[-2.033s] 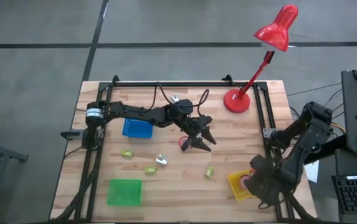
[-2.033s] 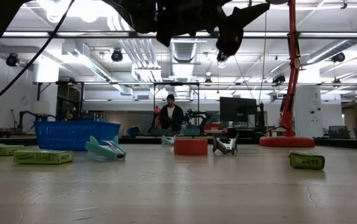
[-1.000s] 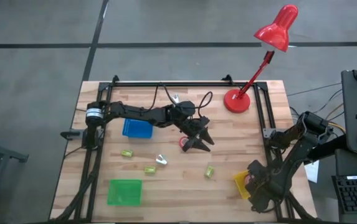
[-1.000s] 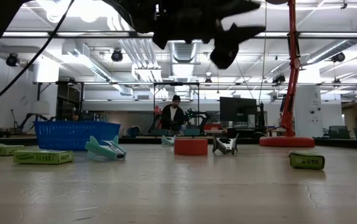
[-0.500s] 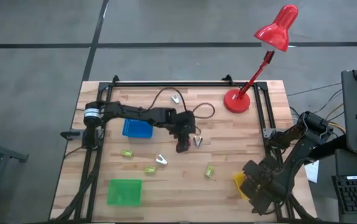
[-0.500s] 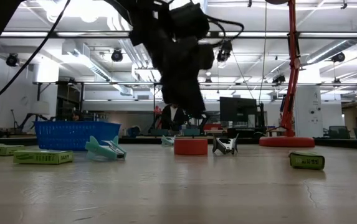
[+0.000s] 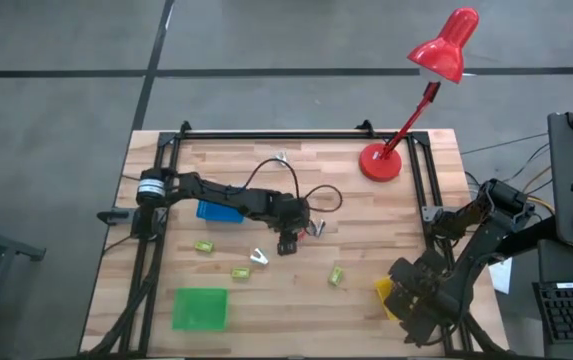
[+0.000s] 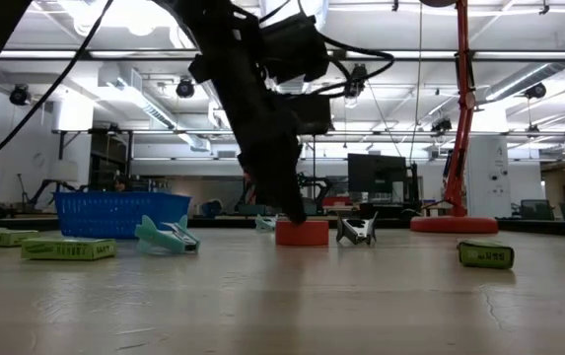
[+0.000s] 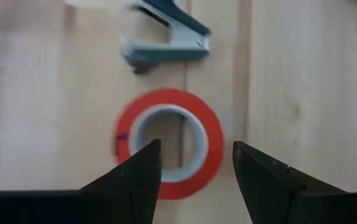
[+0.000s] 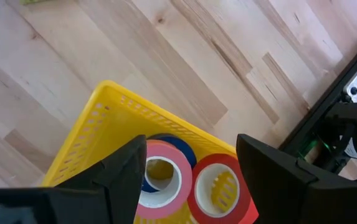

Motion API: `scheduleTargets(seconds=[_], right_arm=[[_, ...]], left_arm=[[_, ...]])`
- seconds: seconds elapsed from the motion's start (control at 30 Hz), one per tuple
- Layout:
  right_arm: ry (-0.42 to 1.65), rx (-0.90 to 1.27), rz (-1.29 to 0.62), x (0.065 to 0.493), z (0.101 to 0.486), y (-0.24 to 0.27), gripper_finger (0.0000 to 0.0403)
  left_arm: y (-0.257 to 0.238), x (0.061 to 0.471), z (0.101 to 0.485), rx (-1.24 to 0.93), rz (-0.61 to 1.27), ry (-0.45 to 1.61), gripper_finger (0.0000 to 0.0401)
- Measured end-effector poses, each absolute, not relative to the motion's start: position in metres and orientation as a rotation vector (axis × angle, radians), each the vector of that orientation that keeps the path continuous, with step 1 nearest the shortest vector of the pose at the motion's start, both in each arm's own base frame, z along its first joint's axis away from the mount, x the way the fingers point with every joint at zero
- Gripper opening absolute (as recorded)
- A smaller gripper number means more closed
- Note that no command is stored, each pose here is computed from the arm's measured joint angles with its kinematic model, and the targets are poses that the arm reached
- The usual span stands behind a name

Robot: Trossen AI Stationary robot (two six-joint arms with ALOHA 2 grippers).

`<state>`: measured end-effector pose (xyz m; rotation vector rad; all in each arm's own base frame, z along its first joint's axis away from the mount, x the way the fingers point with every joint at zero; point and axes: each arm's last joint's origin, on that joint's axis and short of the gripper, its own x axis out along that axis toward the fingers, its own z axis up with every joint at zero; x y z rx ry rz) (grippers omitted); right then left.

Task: Pick and place Stapler, Stapler remover, tape
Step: Put the orange tape into the yellow bin

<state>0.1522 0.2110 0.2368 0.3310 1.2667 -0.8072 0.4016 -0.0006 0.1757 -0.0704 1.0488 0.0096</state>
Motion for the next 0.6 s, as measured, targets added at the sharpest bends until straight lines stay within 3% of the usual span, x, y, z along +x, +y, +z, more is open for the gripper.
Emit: scheduleTargets(seconds=[0.37,0.6], right_arm=[[1.265,0.332,-0.808,0.152,0.237,0.211,0.0239],[1.257,0.335,-0.81,0.153,0.237,0.211,0.0233]], left_arm=[[-0.008,0.399,0.163,-0.043,-0.052,1.006,0.019],[-0.006,0.401,0.158,-0.006,-0.016,1.004,0.0111]])
